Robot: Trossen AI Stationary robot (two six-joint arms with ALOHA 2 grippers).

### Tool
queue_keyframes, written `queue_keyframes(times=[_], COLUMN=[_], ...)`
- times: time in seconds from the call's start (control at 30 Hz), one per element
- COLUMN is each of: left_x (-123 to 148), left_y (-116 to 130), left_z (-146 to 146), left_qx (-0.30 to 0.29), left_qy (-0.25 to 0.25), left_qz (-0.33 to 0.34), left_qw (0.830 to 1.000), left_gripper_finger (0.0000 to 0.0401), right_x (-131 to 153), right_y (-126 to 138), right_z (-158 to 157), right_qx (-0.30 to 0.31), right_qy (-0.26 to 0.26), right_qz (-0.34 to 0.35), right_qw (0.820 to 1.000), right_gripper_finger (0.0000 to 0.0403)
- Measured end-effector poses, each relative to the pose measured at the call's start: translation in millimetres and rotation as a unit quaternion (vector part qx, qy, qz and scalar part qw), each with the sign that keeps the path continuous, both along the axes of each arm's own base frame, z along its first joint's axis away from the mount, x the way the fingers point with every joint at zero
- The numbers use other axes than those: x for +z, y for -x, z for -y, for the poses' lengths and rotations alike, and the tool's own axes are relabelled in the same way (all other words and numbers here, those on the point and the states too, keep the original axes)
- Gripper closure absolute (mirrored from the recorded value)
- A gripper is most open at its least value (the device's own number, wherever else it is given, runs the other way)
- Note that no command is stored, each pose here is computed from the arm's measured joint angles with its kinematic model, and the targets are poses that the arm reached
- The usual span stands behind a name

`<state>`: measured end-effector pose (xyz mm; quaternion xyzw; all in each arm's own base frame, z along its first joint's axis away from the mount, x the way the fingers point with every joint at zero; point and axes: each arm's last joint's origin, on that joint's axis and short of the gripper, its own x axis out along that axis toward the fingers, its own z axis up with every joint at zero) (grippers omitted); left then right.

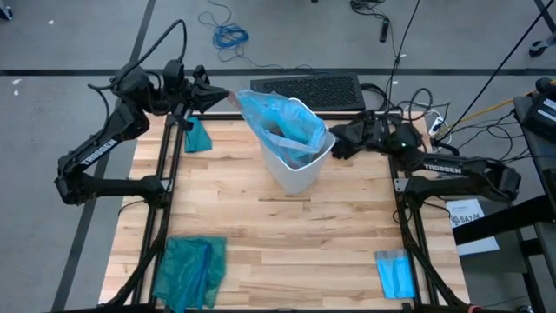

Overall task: Place trash/remove bag and relplace
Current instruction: Remove the light blue trash bag from the white trash bin

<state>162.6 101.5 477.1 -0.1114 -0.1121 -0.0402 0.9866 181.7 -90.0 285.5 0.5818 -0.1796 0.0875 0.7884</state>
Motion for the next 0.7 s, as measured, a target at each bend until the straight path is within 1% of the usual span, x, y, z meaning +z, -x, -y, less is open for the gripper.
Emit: queue_keyframes(times=[0.17, 0.47, 0.7], left_x=[0, 7, 7], left_y=[0, 13, 14], left_z=[0, 10, 12], left_qx=[0.000, -0.006, -0.013], left_qy=[-0.001, -0.019, -0.021], left_qz=[0.000, 0.016, 0.015], left_qw=[1.000, 1.000, 1.000], left_gripper_finger=[0.0401, 0.0401, 0.0401], right_x=[1, 0, -5], right_y=[-10, -13, -17], right_z=[3, -3, -1], right_qx=[0.019, 0.062, 0.059], right_qy=[-0.009, -0.060, -0.079], right_qz=[-0.010, -0.010, -0.016], right_qw=[1.000, 0.996, 0.995], right_gripper_finger=[0.0283, 0.0254, 0.0258])
